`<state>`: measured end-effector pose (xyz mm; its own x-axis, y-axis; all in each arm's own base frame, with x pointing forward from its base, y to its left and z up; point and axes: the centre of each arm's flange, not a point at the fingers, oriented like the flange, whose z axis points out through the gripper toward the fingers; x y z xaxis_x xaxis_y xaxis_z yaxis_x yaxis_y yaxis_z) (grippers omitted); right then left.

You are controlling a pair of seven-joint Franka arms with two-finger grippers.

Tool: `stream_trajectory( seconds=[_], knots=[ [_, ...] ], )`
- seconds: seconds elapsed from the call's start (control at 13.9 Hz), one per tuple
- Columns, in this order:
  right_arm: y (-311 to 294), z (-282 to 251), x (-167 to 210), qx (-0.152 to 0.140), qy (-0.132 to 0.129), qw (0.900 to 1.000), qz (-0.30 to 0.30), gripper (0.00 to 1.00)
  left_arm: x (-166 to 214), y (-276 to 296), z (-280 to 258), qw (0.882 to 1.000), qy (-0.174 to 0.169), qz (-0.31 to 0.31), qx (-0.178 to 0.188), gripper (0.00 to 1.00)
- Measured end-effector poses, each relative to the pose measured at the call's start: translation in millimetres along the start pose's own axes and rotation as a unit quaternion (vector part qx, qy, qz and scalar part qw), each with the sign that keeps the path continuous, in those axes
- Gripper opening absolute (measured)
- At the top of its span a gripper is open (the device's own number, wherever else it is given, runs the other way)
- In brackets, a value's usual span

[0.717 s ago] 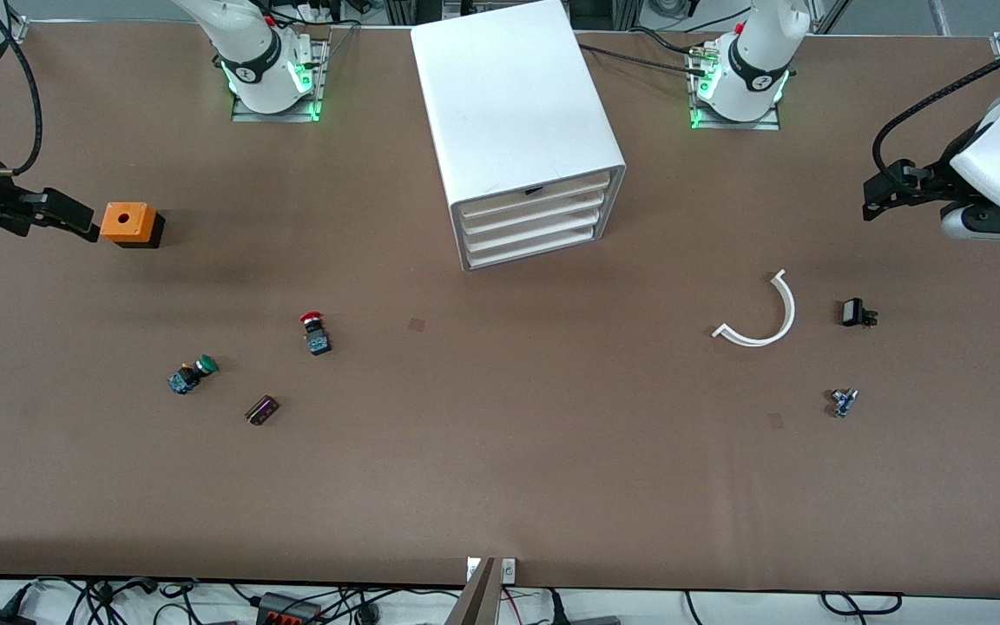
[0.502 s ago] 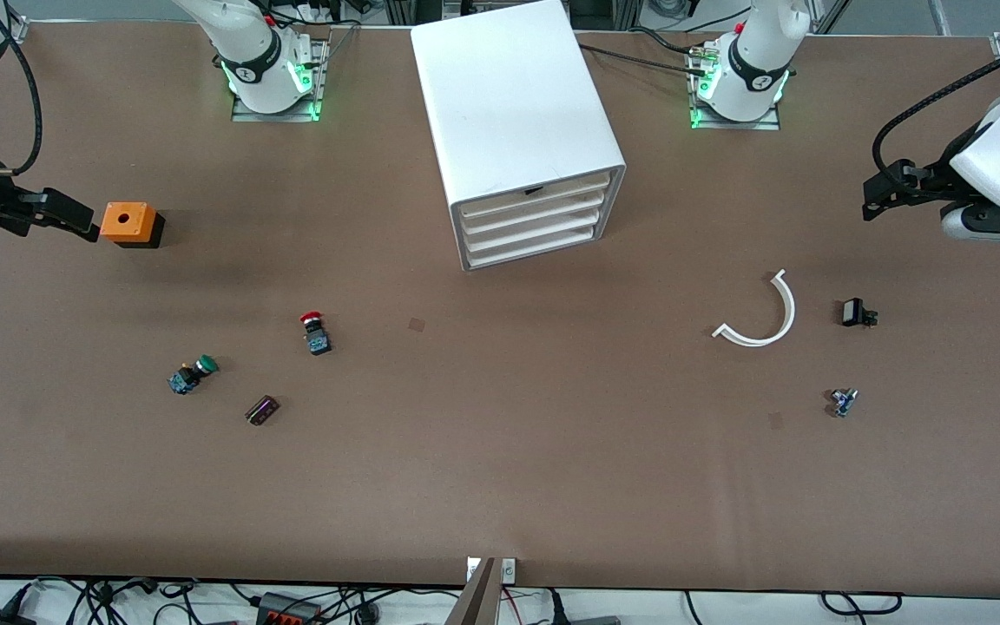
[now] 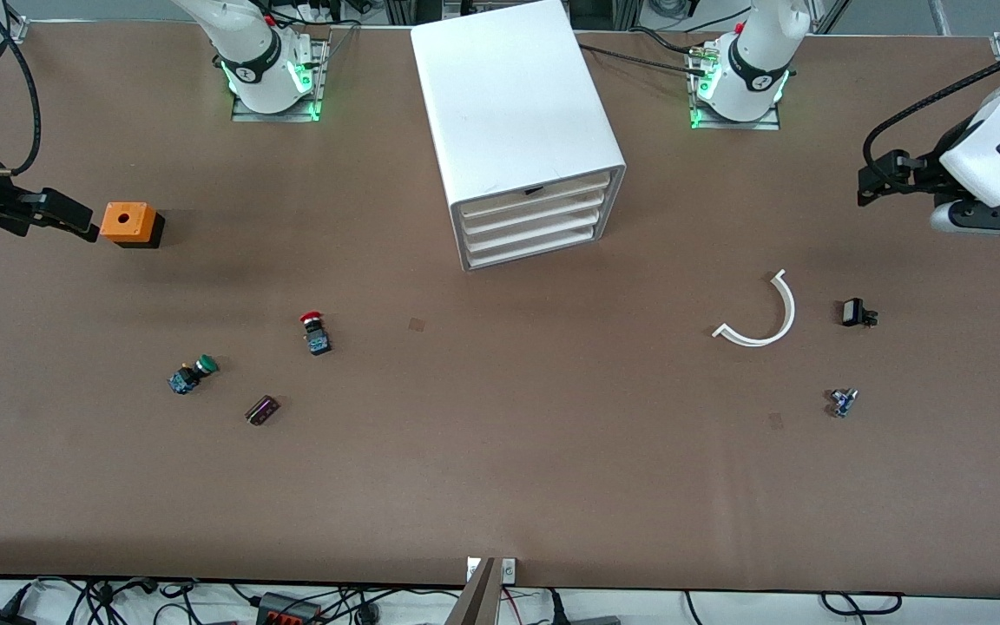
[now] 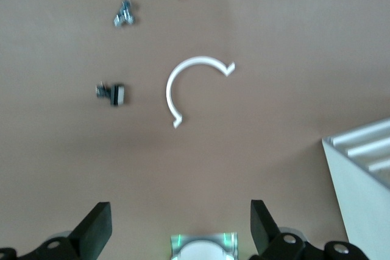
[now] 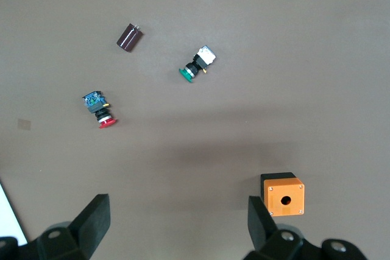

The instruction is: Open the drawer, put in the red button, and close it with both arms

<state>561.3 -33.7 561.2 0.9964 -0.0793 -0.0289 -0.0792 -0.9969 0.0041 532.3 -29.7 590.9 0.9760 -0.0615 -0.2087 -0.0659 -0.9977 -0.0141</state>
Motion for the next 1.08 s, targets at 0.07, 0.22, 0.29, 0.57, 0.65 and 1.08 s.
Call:
stream_trajectory(
  seconds=[0.07,0.22,0.29,0.57,0.65,1.08],
  knots=[
    [0.1,0.2,0.1,0.000,0.000,1.000,0.000,1.00,-5.8,5.9,4.9,1.000,-0.028,0.005,0.000,1.00],
    [0.2,3.3,1.4,0.000,-0.003,1.000,0.000,1.00,-17.4,26.3,19.7,0.995,-0.099,0.025,0.001,1.00],
    [0.0,6.8,2.8,-0.001,-0.006,1.000,0.000,1.00,-17.9,36.3,27.7,0.992,-0.122,0.034,-0.007,1.00],
    [-1.7,36.9,16.4,-0.003,-0.025,1.000,0.000,1.00,18.9,73.4,77.0,0.977,-0.165,0.059,-0.121,1.00],
    [-4.1,50.8,23.9,-0.005,-0.029,1.000,-0.002,1.00,35.4,85.4,91.8,0.972,-0.158,0.060,-0.160,1.00],
    [-80.5,166.0,65.8,-0.019,-0.073,0.995,-0.061,1.00,89.6,219.0,154.3,0.957,-0.059,0.134,-0.249,1.00]
  ],
)
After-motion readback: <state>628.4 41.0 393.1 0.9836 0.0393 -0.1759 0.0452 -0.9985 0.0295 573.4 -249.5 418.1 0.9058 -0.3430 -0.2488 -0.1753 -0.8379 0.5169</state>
